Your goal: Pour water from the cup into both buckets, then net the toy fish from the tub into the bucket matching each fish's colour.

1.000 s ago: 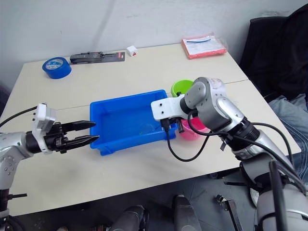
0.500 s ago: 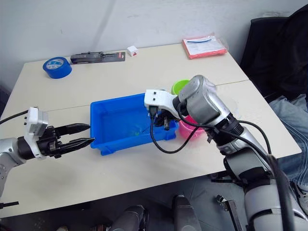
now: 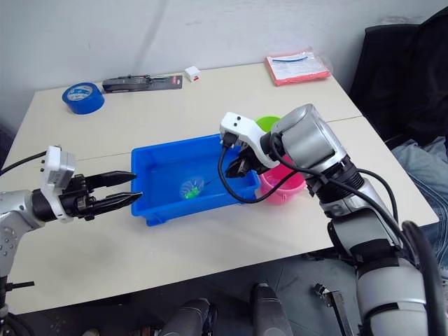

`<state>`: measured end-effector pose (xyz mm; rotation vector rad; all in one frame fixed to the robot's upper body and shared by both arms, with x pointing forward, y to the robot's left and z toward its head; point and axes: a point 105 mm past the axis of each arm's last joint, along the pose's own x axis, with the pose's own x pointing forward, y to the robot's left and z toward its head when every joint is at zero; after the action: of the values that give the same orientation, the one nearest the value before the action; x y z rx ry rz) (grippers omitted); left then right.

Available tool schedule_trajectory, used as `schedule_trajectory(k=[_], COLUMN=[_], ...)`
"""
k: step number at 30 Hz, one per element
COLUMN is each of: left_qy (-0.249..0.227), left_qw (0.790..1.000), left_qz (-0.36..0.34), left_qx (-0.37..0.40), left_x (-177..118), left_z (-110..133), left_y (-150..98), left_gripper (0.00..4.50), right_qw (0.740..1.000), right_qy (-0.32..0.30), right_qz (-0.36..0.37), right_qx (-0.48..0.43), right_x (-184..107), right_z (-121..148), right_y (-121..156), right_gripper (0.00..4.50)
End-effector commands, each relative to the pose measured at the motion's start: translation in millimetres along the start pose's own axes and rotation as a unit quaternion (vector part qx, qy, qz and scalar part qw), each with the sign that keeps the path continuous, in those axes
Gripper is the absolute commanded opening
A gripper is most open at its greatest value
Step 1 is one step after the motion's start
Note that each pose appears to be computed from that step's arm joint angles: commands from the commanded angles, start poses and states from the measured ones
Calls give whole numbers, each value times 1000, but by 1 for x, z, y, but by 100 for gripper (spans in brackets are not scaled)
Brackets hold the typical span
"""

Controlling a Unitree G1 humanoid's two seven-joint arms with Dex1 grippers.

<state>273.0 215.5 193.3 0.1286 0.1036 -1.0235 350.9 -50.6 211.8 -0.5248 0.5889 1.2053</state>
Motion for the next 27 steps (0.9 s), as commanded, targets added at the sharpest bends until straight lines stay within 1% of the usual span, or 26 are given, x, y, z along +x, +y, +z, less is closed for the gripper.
schedule_trajectory(k=[1,3,6,10,13,15,17,19,24,26,27], left_qy=[-6,-14,-38,-52,-57,-56,-59,-63,-65,-65,-65], left_qw=[1000,1000,999,997,997,996,995,995,993,993,993], left_qz=[-7,-8,-3,-6,-13,-16,-20,-22,-32,-37,-39], left_qx=[21,26,38,51,58,67,76,81,89,91,92], left_x=[3,8,26,39,43,47,51,53,59,63,64], left_z=[5,6,6,9,14,16,20,23,26,26,26], left_y=[1,4,11,15,19,24,29,33,38,40,41], left_gripper=[310,310,310,310,310,310,310,310,310,310,310], right_qw=[999,997,990,984,974,963,948,938,917,906,903], right_qy=[-48,-69,-115,-145,-170,-183,-202,-213,-211,-170,-152], right_qz=[-24,-40,-73,-104,-146,-186,-233,-259,-322,-379,-397], right_qx=[1,8,24,31,45,62,81,90,102,76,63], right_x=[-16,-21,-35,-48,-62,-75,-92,-103,-130,-141,-144], right_z=[15,17,18,14,11,4,-3,-6,-20,-36,-41], right_y=[-4,-6,-7,-6,-11,-20,-31,-35,-46,-54,-56], right_gripper=[78,78,78,78,78,78,78,78,78,78,78])
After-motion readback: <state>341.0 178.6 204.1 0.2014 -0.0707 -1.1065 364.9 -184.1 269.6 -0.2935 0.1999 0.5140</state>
